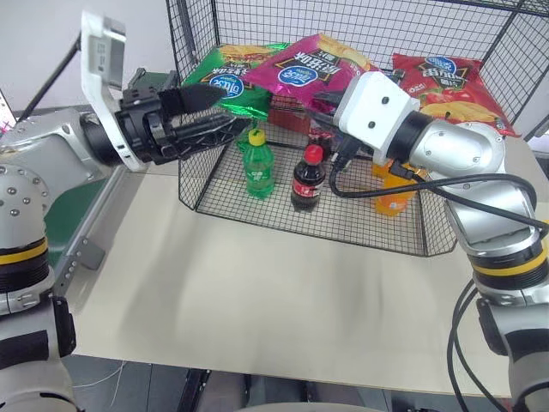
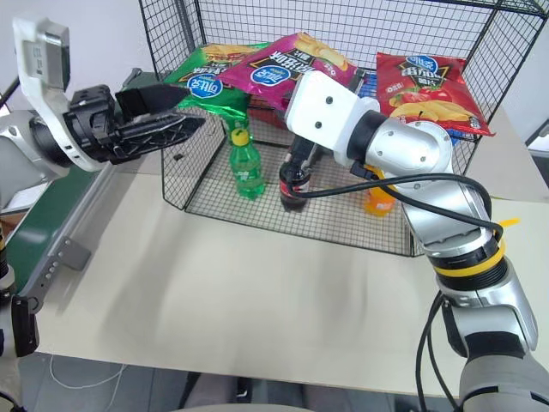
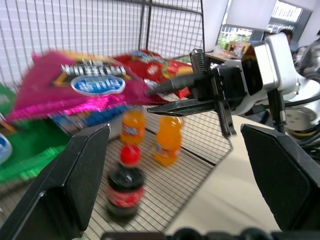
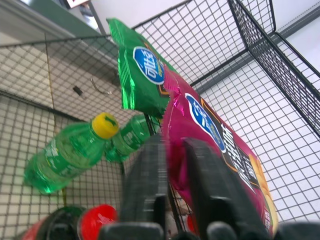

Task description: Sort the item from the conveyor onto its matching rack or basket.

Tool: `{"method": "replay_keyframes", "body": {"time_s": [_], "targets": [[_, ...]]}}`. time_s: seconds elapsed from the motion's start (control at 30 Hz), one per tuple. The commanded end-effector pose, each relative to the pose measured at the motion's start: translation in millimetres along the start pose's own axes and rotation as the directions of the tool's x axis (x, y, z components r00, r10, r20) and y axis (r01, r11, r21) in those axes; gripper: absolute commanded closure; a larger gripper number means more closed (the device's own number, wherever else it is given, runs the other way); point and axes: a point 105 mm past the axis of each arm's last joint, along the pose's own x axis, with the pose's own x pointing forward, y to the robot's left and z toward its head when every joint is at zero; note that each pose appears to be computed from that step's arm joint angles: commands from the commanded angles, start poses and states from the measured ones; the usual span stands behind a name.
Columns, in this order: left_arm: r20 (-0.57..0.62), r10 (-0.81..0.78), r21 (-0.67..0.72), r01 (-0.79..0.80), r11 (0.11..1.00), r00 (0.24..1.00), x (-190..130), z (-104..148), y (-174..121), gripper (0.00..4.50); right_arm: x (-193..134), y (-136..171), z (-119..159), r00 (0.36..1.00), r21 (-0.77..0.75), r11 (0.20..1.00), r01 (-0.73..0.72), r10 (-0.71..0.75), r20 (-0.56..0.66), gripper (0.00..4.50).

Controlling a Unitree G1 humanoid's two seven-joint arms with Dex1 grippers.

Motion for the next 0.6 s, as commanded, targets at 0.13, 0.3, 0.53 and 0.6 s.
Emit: {"method": "replay_keyframes", "body": {"time_s": [0.13,0.3,0.53,0.6], "targets": [[0.030,-0.018,0.054,0.016,0.998,0.999,-3,11,0,0.00,-24,-20,-2,1.000,-0.166,0.986,0.016,-0.012,0.024,4.43],[0.043,-0.059,0.036,0.057,0.998,0.997,3,8,1,0.00,-41,-18,-22,0.987,-0.305,0.948,-0.090,0.126,0.101,4.43],[0.052,-0.097,0.044,0.094,0.995,0.994,10,6,0,0.00,-47,-31,-37,0.953,-0.350,0.930,-0.116,0.204,0.226,4.43],[0.046,-0.102,0.047,0.100,0.994,0.994,10,4,-1,0.00,-44,-33,-41,0.945,-0.363,0.923,-0.126,0.223,0.239,4.43]]}}
